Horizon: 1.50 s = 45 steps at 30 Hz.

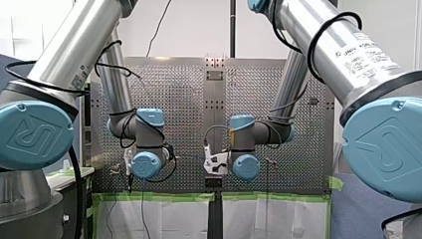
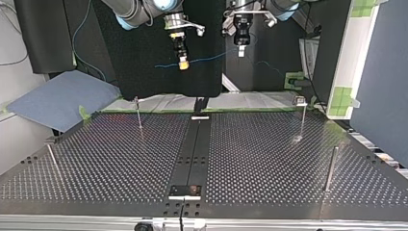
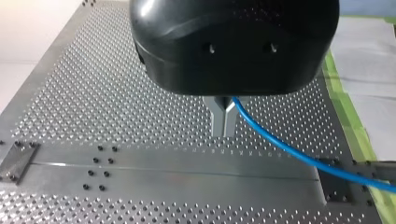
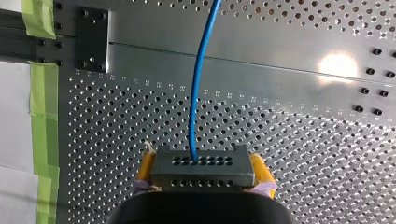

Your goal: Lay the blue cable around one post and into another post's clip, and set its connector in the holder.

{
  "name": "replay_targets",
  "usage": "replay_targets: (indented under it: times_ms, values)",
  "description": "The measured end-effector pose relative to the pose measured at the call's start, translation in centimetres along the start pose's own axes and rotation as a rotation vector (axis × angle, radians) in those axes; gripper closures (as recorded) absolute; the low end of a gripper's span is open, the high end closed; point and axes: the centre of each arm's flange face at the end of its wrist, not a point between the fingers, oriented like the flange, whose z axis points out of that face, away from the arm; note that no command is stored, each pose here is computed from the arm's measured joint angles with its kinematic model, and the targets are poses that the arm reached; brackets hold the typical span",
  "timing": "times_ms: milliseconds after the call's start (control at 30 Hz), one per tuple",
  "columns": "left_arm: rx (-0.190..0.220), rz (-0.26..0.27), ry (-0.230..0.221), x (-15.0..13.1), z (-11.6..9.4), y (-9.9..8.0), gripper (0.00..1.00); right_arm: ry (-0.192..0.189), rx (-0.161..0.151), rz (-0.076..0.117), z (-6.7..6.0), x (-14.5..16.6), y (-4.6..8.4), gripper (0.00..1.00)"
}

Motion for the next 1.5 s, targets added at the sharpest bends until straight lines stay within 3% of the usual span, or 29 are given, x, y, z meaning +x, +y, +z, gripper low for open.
replay_targets:
  times_ms: [433, 633, 767, 900, 1200, 1300, 1500]
  values:
    - [0.003, 0.001, 0.001, 0.2, -0.2, 0.0, 1.0, 0.004, 0.0, 0.004, 0.1, 0.3, -0.2, 1.0]
    - [-0.009, -0.043, -0.049, -0.5, 1.5, -0.9, 1.0, 0.047, -0.001, 0.054, 0.6, 3.8, -2.0, 1.0]
    - [-0.03, -0.076, -0.074, -1.7, 2.5, -1.2, 1.0, 0.085, 0.033, 0.096, 0.7, 7.0, -3.9, 1.0]
    - [-0.061, -0.091, -0.086, -2.8, 3.4, -0.7, 1.0, 0.115, 0.057, 0.121, 0.9, 9.7, -5.1, 1.0]
    - [-0.072, -0.149, -0.123, -5.8, 5.7, 0.7, 1.0, 0.189, 0.052, 0.169, 2.6, 16.6, -4.8, 1.0]
    - [-0.083, -0.153, -0.137, -6.8, 6.4, 1.4, 1.0, 0.213, 0.048, 0.176, 3.1, 19.0, -4.4, 1.0]
    - [-0.146, -0.161, -0.155, -8.5, 7.5, 3.0, 1.0, 0.231, 0.058, 0.177, 4.1, 21.9, -4.2, 1.0]
